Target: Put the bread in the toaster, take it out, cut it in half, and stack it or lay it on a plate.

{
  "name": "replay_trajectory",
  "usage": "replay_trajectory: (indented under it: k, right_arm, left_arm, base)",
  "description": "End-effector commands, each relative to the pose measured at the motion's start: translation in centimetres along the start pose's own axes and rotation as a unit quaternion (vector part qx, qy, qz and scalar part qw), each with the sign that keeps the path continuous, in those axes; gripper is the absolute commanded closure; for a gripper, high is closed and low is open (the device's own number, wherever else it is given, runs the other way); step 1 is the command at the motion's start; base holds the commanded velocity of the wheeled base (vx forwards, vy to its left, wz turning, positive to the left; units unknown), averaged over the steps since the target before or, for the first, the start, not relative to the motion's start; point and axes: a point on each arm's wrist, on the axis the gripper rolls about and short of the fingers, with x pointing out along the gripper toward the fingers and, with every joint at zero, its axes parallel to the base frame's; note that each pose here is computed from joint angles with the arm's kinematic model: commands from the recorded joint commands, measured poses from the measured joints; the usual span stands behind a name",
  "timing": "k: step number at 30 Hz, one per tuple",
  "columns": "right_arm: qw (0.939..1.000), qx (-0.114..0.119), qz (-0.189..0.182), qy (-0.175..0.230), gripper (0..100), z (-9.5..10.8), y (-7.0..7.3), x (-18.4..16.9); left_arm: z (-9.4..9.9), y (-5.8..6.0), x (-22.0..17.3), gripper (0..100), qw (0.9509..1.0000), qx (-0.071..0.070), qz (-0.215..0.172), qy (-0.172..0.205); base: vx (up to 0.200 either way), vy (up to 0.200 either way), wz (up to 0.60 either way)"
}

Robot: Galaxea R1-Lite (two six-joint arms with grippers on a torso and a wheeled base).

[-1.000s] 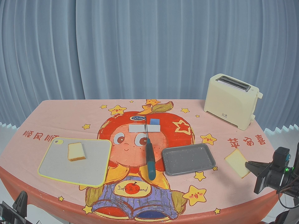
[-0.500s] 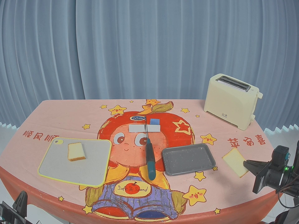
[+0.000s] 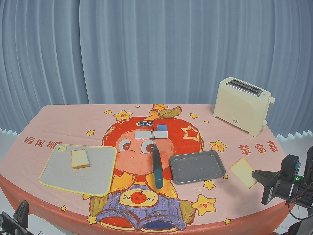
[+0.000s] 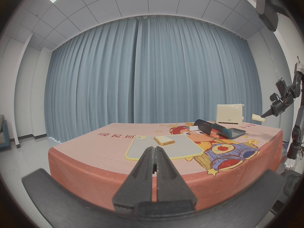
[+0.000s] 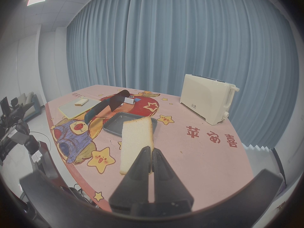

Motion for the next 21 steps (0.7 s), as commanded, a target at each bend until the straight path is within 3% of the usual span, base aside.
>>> replay_trajectory:
  k: [1,9,21]
  right_arm:
    - [1.0,0.004,0.0,0.001,100,0.0,0.0,0.1]
    - [0.9999,0.01,-0.004,0.007,100,0.1,-0.1,0.4]
    - [0.9996,0.019,-0.017,-0.008,100,2.5,0.2,1.6]
  left_arm:
    - [-0.5,0.0,0.1,100,1.0,0.0,0.0,0.004]
    - [-0.5,0.0,0.1,100,1.0,0.0,0.0,0.004]
    - [-0.5,0.0,0.1,100,1.0,0.0,0.0,0.004]
  base:
    - [0.0,0.0,0.0]
    - [0.0,0.0,0.0]
    - [0.0,0.0,0.0]
